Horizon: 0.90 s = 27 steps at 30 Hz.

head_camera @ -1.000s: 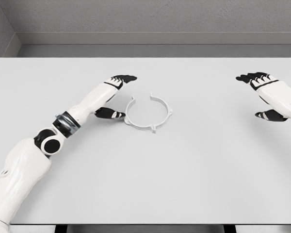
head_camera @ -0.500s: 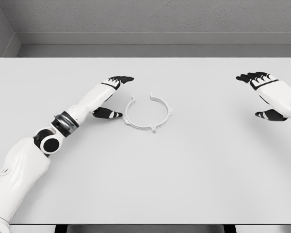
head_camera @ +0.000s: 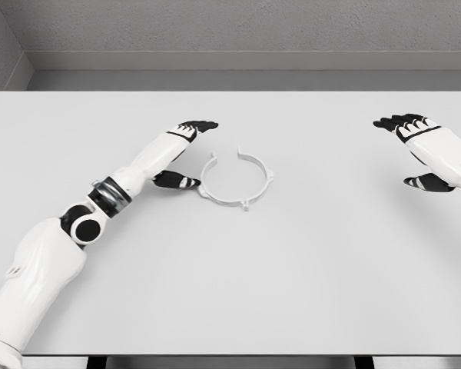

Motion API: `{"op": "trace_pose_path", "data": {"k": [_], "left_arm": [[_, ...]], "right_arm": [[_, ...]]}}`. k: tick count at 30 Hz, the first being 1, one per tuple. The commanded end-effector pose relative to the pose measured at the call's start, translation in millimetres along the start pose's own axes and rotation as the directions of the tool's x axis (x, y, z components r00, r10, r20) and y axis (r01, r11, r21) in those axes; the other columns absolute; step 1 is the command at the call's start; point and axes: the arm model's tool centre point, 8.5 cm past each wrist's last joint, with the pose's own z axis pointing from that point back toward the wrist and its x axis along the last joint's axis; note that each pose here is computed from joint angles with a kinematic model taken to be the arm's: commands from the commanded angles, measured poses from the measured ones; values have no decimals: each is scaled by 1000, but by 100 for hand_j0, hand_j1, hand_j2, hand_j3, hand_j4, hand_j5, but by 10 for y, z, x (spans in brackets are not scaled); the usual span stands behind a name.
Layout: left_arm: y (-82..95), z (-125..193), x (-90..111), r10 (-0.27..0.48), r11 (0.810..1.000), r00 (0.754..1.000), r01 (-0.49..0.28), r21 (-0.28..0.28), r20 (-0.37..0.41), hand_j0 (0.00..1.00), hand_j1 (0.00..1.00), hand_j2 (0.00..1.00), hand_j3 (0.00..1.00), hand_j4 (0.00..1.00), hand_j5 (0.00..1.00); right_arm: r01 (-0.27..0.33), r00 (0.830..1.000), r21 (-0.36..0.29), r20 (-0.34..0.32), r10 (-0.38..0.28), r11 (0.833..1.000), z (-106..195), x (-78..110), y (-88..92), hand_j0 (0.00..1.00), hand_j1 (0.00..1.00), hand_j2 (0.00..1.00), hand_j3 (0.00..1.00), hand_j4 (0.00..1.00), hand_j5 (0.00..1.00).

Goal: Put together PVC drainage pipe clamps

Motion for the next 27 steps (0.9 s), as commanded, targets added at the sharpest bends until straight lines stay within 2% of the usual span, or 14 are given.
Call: {"op": "trace_pose_path", "data": {"k": [1,15,16,19,21,23,24,27], "left_arm": [[-10,-29,27,12,1000,1000,-12,9,6,100,100,100,100,100,100],[-99,-130,143,45,999,999,-46,26,30,100,100,100,100,100,100],[-86,-129,131,49,998,998,-50,31,27,100,100,100,100,100,100],[138,-60,5,41,995,999,-40,88,-6,100,100,100,100,100,100],[181,-55,-6,37,995,999,-36,93,-6,100,100,100,100,100,100],[354,149,-162,-19,997,999,22,72,-41,100,100,100,100,100,100],[389,135,-111,-30,997,999,32,75,-23,100,100,100,100,100,100],[270,210,7,-40,998,999,40,44,12,100,100,100,100,100,100]], "right_arm": [[5,1000,-5,0,-5,1000,4,-3,-9,100,100,100,100,100,100],[5,1000,-4,1,-5,1000,1,0,-6,100,100,100,100,100,100],[5,1000,-4,1,-5,1000,1,0,-6,100,100,100,100,100,100],[5,1000,-4,1,-5,1000,1,0,-6,100,100,100,100,100,100],[5,1000,-4,1,-5,1000,1,0,-6,100,100,100,100,100,100],[5,1000,-4,1,-5,1000,1,0,-6,100,100,100,100,100,100],[6,1000,-3,0,-6,1000,1,-3,-2,100,100,100,100,100,100],[5,1000,-4,1,-5,1000,1,0,-6,100,100,100,100,100,100]]}}
